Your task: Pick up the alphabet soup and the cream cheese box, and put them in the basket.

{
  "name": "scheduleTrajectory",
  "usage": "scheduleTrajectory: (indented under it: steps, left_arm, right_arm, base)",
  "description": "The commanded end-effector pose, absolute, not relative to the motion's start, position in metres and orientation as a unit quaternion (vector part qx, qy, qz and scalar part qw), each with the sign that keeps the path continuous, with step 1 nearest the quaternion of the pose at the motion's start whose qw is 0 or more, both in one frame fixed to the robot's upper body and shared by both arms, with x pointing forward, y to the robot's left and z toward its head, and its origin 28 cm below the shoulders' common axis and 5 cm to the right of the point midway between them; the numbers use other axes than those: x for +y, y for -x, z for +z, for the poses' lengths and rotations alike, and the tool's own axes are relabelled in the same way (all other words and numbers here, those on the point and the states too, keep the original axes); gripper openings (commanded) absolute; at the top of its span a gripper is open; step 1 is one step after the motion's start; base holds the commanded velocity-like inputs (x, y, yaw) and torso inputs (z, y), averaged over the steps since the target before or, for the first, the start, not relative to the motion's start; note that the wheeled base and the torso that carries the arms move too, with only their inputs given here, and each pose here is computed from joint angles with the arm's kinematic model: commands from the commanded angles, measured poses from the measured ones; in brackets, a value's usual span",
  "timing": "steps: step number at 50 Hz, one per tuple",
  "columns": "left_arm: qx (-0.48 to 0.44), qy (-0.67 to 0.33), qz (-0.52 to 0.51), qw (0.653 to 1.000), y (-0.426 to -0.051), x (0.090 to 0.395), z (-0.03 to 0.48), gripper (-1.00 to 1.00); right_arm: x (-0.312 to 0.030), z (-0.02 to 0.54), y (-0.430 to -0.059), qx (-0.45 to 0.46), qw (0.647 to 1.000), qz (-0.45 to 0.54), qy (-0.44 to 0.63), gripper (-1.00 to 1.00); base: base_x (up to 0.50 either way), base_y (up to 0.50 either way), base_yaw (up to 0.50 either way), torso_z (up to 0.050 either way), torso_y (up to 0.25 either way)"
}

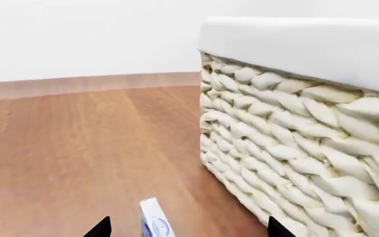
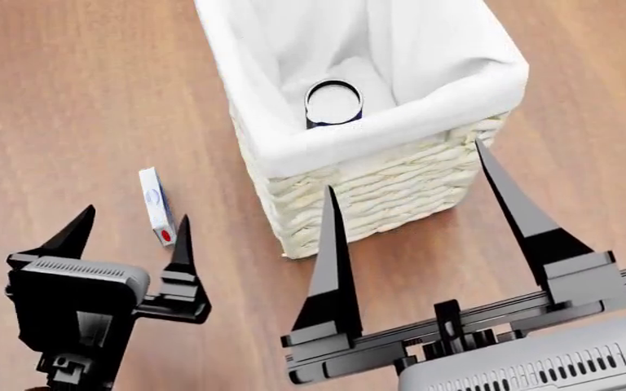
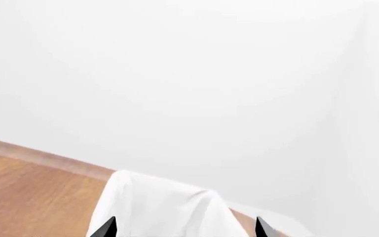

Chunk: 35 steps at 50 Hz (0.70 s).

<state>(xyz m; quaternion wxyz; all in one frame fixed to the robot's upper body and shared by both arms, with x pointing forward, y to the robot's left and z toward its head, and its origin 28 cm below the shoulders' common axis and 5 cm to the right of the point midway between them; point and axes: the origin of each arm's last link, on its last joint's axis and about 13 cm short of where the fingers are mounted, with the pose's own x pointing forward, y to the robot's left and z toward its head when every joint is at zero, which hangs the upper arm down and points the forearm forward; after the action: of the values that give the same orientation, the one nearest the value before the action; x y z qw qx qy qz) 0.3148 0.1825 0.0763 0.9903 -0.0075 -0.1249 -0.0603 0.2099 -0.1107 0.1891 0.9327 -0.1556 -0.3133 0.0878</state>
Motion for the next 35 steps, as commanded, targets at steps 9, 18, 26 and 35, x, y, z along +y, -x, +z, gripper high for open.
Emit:
scheduleTrajectory:
  steps: [9, 18, 26, 35]
  left_arm:
    - [-0.093, 0.007, -0.042, 0.995, -0.335, 0.181, 0.067, 1.00]
    - [-0.094, 0.003, -0.035, 0.995, -0.348, 0.181, 0.069, 1.00]
    - [-0.088, -0.001, -0.029, 0.996, -0.352, 0.182, 0.065, 1.00]
    - [-0.080, -0.005, -0.023, 0.997, -0.356, 0.183, 0.060, 1.00]
  right_arm:
    - [-0.112, 0.186, -0.205, -0.307, 0.936, 0.086, 0.151, 1.00]
    - [-0.114, 0.185, -0.206, -0.305, 0.937, 0.083, 0.150, 1.00]
    - [-0.114, 0.184, -0.205, -0.303, 0.938, 0.082, 0.150, 1.00]
    - [-0.114, 0.184, -0.204, -0.302, 0.938, 0.082, 0.150, 1.00]
  base:
    - [0.00, 0.00, 0.00, 0.000, 0.000]
    - [0.00, 0.00, 0.00, 0.000, 0.000]
    - [0.00, 0.00, 0.00, 0.000, 0.000]
    - [0.00, 0.00, 0.00, 0.000, 0.000]
